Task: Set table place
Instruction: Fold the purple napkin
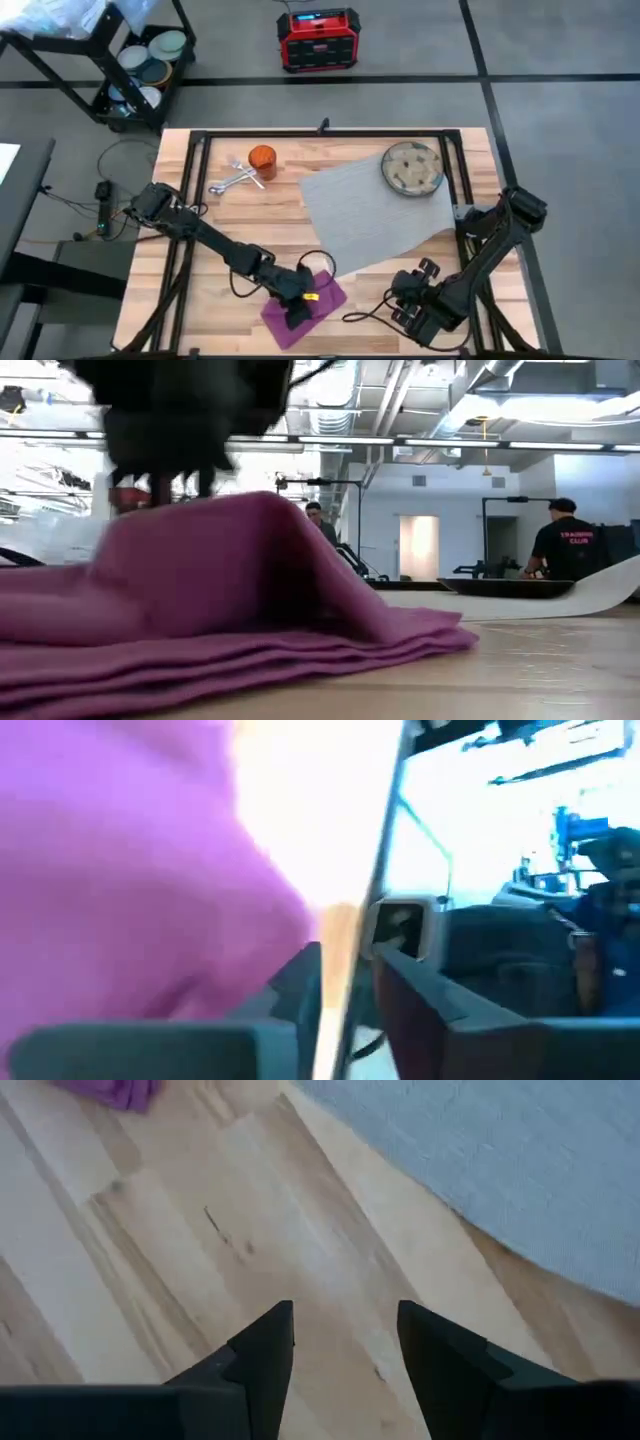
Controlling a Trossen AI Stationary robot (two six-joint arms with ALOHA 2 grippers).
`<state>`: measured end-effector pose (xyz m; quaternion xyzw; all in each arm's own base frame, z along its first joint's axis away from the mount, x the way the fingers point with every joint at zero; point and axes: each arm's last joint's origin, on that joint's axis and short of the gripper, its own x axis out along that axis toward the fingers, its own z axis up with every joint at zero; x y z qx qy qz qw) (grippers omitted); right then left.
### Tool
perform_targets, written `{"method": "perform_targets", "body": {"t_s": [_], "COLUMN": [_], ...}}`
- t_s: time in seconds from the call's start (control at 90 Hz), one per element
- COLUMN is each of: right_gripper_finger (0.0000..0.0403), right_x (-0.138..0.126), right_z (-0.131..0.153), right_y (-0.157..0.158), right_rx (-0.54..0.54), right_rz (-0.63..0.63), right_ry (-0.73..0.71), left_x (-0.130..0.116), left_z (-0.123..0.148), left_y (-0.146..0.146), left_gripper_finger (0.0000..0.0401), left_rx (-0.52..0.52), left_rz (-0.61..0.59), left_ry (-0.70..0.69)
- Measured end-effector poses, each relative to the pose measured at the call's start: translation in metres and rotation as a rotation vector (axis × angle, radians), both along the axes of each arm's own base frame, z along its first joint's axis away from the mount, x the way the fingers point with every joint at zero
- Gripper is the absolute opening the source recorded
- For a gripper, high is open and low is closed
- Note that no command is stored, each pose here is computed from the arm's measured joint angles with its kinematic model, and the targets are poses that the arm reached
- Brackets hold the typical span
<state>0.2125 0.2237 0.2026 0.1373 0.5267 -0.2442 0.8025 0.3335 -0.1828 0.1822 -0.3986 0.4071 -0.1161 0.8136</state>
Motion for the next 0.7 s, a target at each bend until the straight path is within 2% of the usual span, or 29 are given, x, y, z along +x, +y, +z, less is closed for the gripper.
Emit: {"method": "perform_targets", "body": {"t_s": [0.089, 0.167, 0.289, 0.344, 0.4, 0.467, 0.544, 0.7], "right_gripper_finger": [0.0166, 0.0165, 0.0154, 0.0138, 0.0111, 0.0069, 0.0018, 0.0003], "right_x": [0.006, 0.014, 0.032, 0.038, 0.044, 0.052, 0.063, 0.083], "right_z": [0.000, -0.001, 0.007, 0.008, 0.008, 0.004, 0.002, 0.002], "right_y": [-0.003, -0.002, 0.001, -0.003, -0.009, -0.018, -0.027, -0.040], "right_rx": [0.008, 0.065, 0.204, 0.223, 0.228, 0.229, 0.277, 0.356], "right_rz": [0.005, 0.047, 0.166, 0.191, 0.195, 0.179, 0.169, 0.221], "right_ry": [-0.009, -0.068, -0.265, -0.320, -0.356, -0.372, -0.406, -0.442], "left_x": [0.003, -0.002, -0.029, -0.042, -0.049, -0.053, -0.053, -0.051], "left_z": [0.008, 0.006, 0.008, 0.012, 0.018, 0.021, 0.013, -0.012], "left_y": [-0.002, 0.002, 0.023, 0.033, 0.040, 0.049, 0.060, 0.078], "left_gripper_finger": [0.0130, 0.0145, 0.0129, 0.0103, 0.0063, 0.0018, 0.0006, 0.0000], "left_rx": [0.007, 0.067, 0.385, 0.515, 0.577, 0.619, 0.622, 0.529], "left_rz": [-0.026, -0.036, 0.115, 0.184, 0.197, 0.188, 0.164, 0.123], "left_ry": [-0.023, 0.079, 0.302, 0.358, 0.377, 0.402, 0.425, 0.416]}}
